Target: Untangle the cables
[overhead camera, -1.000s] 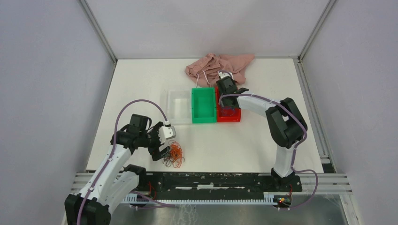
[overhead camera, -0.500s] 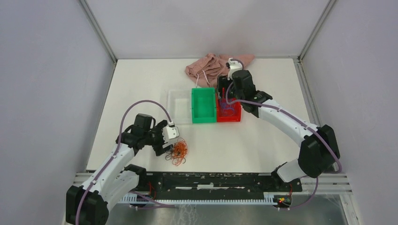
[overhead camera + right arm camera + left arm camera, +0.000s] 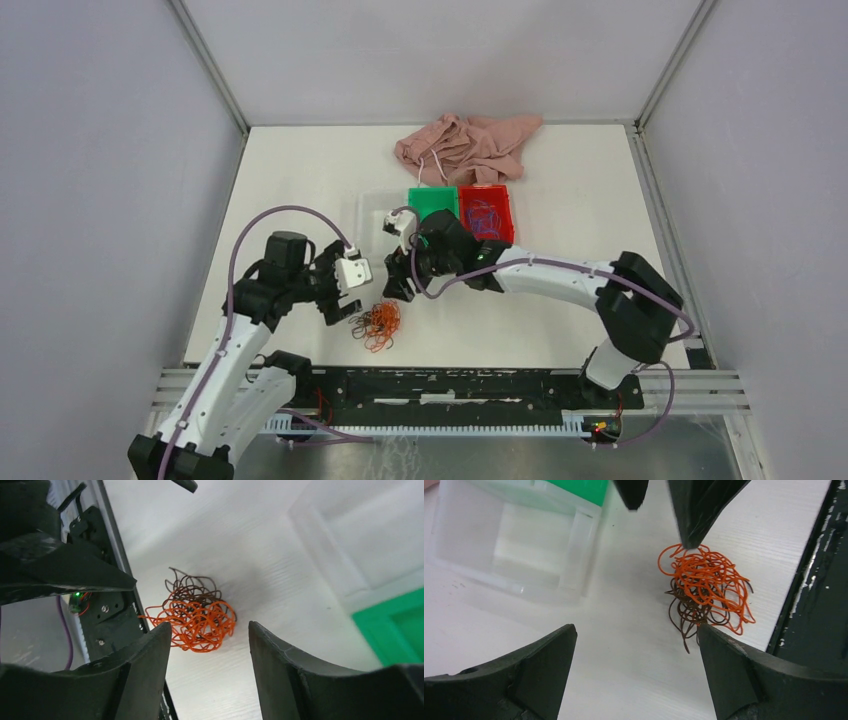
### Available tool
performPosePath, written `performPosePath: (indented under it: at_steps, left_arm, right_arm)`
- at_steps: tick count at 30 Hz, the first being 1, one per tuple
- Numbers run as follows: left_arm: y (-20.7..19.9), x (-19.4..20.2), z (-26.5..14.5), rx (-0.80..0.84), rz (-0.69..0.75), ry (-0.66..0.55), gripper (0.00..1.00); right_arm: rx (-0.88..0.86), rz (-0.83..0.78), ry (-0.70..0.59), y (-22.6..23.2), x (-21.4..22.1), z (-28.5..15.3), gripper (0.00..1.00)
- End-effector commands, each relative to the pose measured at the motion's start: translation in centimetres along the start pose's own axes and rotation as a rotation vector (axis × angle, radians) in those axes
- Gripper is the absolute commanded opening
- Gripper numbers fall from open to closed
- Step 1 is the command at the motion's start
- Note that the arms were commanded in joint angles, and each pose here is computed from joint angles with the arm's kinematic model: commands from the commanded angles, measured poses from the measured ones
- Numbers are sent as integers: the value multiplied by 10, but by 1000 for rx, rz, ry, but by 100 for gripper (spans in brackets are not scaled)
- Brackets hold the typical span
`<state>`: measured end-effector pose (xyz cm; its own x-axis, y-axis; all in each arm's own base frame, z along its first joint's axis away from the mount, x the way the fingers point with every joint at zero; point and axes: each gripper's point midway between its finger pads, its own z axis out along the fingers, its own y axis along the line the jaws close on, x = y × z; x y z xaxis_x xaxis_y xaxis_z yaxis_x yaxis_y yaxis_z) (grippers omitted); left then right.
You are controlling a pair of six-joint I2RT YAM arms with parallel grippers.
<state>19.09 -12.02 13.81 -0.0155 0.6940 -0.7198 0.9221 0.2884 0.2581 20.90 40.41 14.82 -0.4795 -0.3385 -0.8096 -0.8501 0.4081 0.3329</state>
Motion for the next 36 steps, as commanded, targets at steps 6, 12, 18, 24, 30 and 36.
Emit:
performPosePath:
  at_steps: [6, 12, 18, 24, 30, 36]
  left_arm:
    - [-20, -6, -15, 60, 28, -16, 99]
    - [-25, -16, -24, 89, 43, -33, 98]
    - [-32, -26, -29, 99, 66, -84, 97]
    - [-29, -36, -36, 45, 83, -129, 98]
    - [-28, -41, -38, 41, 80, -144, 98]
    - [-26, -42, -41, 29, 69, -137, 97]
  right_arm:
    - [-186, -29, 129, 27, 18, 44, 57]
    - [-184, -106, 139, 30, 24, 43, 58]
    - [-192, -377, 145, 22, 19, 31, 64]
    - [-276, -546, 148, 27, 17, 32, 67]
    - [-354, -555, 197, 33, 22, 43, 67]
    - [-417, -543, 199, 41, 25, 50, 65]
